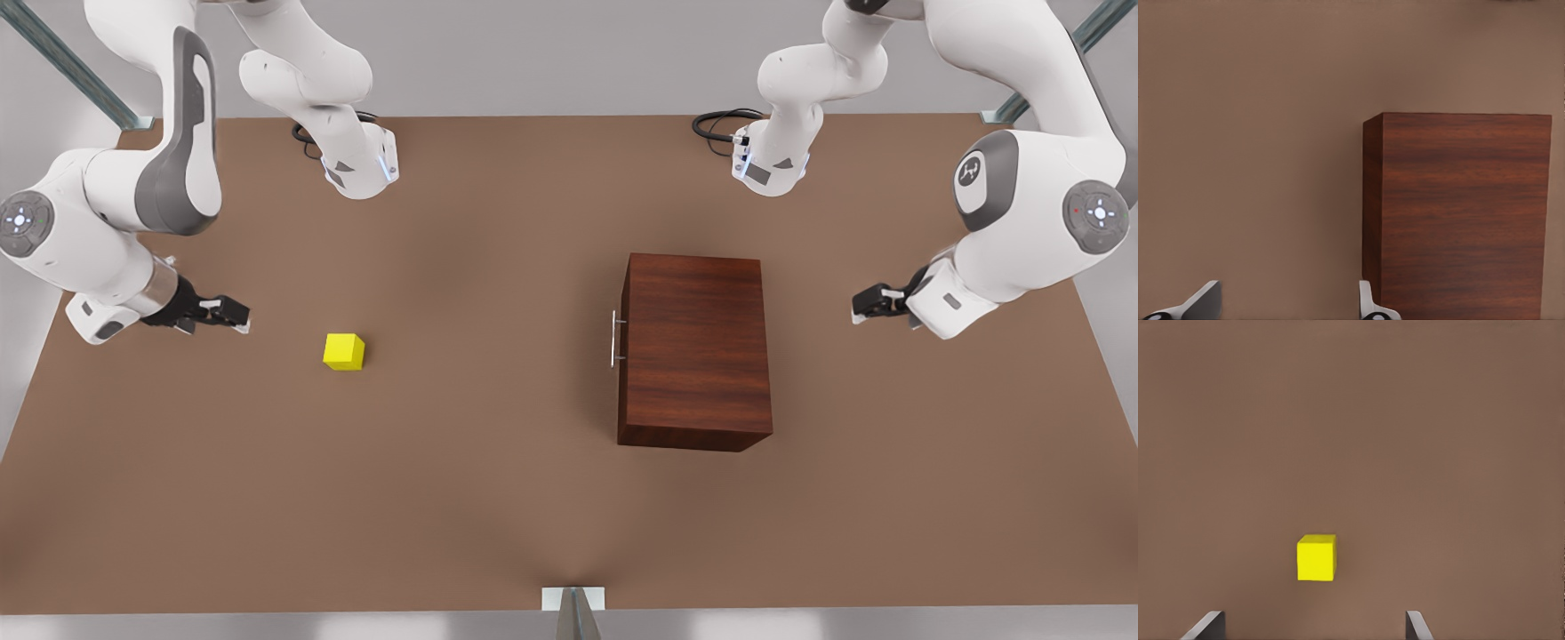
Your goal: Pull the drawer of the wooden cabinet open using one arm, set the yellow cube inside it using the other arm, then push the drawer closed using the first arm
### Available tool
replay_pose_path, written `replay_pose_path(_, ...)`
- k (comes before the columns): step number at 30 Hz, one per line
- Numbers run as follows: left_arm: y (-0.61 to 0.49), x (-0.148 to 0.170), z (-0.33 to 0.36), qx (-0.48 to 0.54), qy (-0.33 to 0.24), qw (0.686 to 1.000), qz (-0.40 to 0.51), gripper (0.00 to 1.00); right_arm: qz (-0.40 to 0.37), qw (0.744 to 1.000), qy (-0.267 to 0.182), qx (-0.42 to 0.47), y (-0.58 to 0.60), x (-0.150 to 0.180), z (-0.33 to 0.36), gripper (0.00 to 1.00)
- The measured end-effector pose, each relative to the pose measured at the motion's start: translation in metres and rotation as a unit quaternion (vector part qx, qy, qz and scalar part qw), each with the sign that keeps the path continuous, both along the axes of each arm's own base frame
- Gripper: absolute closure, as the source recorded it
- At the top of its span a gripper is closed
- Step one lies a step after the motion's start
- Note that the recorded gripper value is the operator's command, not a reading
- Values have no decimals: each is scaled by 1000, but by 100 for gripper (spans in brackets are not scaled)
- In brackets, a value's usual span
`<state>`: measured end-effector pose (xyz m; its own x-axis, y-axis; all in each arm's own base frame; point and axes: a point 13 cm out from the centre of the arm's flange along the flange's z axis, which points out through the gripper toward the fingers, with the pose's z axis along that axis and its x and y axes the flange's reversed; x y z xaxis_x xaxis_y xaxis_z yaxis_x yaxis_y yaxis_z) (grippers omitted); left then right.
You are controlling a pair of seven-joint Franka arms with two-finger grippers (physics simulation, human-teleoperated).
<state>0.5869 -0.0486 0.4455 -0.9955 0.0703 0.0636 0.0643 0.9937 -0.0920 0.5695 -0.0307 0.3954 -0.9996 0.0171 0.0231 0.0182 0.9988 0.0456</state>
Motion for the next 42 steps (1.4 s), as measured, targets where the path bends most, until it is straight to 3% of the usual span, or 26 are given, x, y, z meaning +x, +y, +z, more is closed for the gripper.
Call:
replay_pose_path(4, -21, 6, -4, 4, -9, 1000, -19, 0, -8, 1000, -11, -1, -14, 4, 2, 0)
replay_pose_path(10, -219, -26, -2, 28, -29, 987, -156, 0, 6, 1000, -2, -1, -5, 10, -16, 0)
replay_pose_path(14, -336, -40, -29, 40, -37, 983, -176, 0, 30, 1000, -3, -1, 19, 13, -17, 0)
replay_pose_path(25, -427, -41, -159, 101, -59, 992, -46, 0, 25, 1000, -5, -2, 9, 15, -17, 0)
replay_pose_path(42, -425, -68, -251, 163, -86, 980, 71, 0, 32, 999, -6, -2, 12, 16, -17, 0)
